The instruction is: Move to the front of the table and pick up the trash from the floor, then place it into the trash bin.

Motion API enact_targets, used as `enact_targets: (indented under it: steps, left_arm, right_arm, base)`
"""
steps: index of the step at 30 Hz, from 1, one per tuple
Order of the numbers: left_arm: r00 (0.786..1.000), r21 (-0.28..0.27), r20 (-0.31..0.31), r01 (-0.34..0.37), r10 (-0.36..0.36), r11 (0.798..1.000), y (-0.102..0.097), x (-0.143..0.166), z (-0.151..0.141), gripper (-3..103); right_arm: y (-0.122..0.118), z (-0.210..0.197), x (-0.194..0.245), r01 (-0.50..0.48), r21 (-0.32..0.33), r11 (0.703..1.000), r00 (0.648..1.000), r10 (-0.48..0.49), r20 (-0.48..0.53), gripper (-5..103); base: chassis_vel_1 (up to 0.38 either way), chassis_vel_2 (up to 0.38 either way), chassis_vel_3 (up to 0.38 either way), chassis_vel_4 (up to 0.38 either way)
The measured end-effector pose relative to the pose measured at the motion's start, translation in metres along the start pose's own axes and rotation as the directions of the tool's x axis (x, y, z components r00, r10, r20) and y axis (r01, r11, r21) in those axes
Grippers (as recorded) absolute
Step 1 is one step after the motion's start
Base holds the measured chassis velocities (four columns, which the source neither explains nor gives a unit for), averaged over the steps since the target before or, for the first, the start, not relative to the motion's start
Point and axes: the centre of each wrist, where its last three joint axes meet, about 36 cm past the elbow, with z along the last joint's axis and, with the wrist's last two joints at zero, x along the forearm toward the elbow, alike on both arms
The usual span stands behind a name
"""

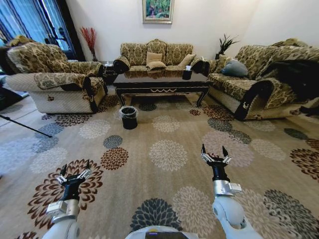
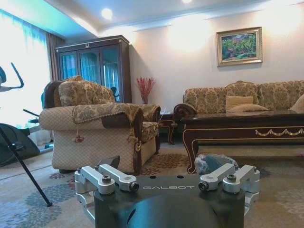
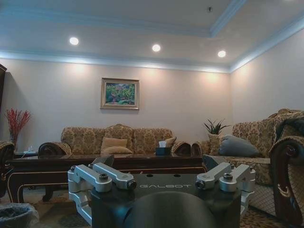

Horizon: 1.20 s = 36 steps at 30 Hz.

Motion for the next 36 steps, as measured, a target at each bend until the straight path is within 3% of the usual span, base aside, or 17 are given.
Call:
enact_targets:
  steps: [36]
  left_arm:
    - [1.000, 0.000, 0.000, 0.000, 0.000, 1.000, 0.0000, 0.0000, 0.0000, 100]
  right_arm:
    - [0.0000, 0.0000, 0.0000, 0.000, 0.000, 1.000, 1.000, 0.000, 0.000, 100]
  base:
    - [0.000, 0.000, 0.000, 0.000]
